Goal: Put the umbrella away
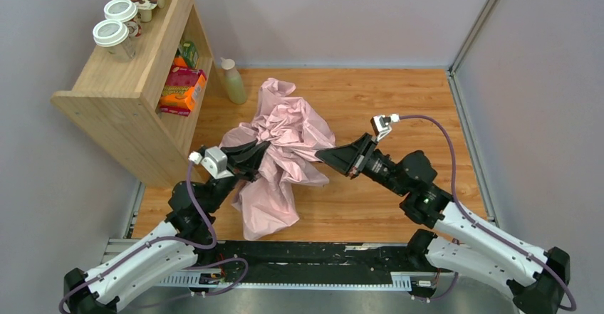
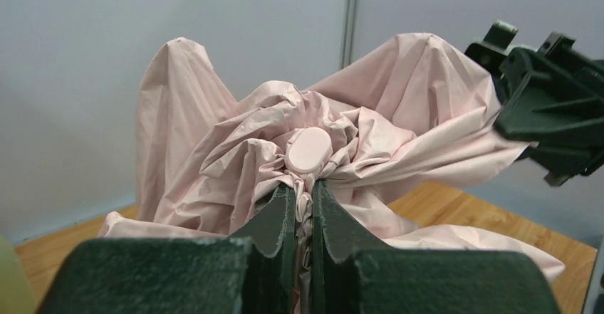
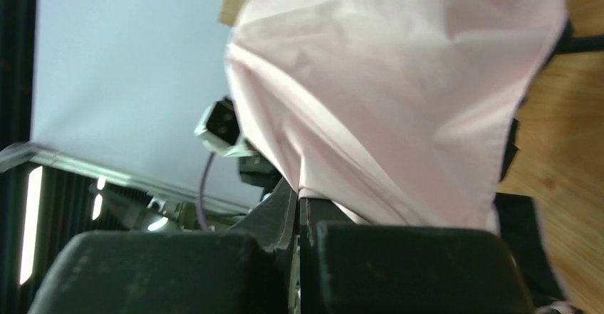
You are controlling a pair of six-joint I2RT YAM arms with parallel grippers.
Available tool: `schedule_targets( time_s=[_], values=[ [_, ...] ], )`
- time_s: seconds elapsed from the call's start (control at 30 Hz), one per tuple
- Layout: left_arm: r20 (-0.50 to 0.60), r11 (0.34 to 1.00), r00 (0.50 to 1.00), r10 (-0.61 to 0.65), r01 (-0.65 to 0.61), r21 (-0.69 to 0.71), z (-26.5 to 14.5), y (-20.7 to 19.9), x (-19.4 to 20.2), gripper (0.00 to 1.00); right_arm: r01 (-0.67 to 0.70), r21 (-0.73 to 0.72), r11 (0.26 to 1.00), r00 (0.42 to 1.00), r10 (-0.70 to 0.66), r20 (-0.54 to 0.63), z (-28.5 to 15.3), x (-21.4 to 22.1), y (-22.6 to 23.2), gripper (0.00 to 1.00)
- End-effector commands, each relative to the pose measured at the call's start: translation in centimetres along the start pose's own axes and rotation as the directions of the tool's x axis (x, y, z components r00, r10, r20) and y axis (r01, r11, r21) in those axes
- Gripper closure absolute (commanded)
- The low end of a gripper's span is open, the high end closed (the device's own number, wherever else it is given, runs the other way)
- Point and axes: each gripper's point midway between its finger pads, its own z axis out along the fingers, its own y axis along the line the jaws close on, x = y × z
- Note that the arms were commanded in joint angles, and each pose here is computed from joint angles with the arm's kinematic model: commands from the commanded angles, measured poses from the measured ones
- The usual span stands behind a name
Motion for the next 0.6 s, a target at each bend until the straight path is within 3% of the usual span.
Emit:
schedule_targets(
  time_s=[0.0,0.13,0.27,0.37,0.4,0.47,0.57],
  values=[
    [0.129,0.996,0.992,0.002,0.010,-0.088,-0.3,1.5,-3.7,1.00,0.075,-0.308,0.948,0.977,-0.132,-0.170,-4.0,1.8,7.9,1.00],
    [0.144,0.995,0.989,-0.032,0.045,-0.086,-0.2,1.4,-4.3,1.00,0.036,-0.450,0.892,0.928,-0.197,-0.317,-6.0,3.8,11.9,1.00],
    [0.153,0.996,0.986,-0.065,0.073,-0.048,-0.1,0.7,-4.7,1.00,0.117,-0.482,0.868,0.924,-0.274,-0.267,-6.3,3.4,12.9,0.93],
    [0.135,0.998,0.989,-0.063,0.062,0.016,-0.1,-0.4,-4.4,1.00,0.331,-0.311,0.891,0.911,-0.388,-0.142,-4.9,0.9,11.2,0.99],
    [0.134,0.996,0.989,-0.062,0.052,0.072,-0.2,-1.4,-4.4,1.00,0.389,-0.188,0.902,0.903,-0.414,-0.117,-4.6,-0.2,9.5,1.00],
    [0.127,0.987,0.990,-0.061,0.041,0.156,-0.6,-2.9,-4.4,1.00,0.487,-0.059,0.871,0.870,-0.490,-0.055,-4.4,-2.4,8.3,1.00],
    [0.114,0.975,0.990,-0.079,0.053,0.215,-1.1,-4.0,-4.5,1.00,0.572,-0.001,0.820,0.817,-0.570,-0.087,-4.5,-2.9,7.6,1.00]
  ],
)
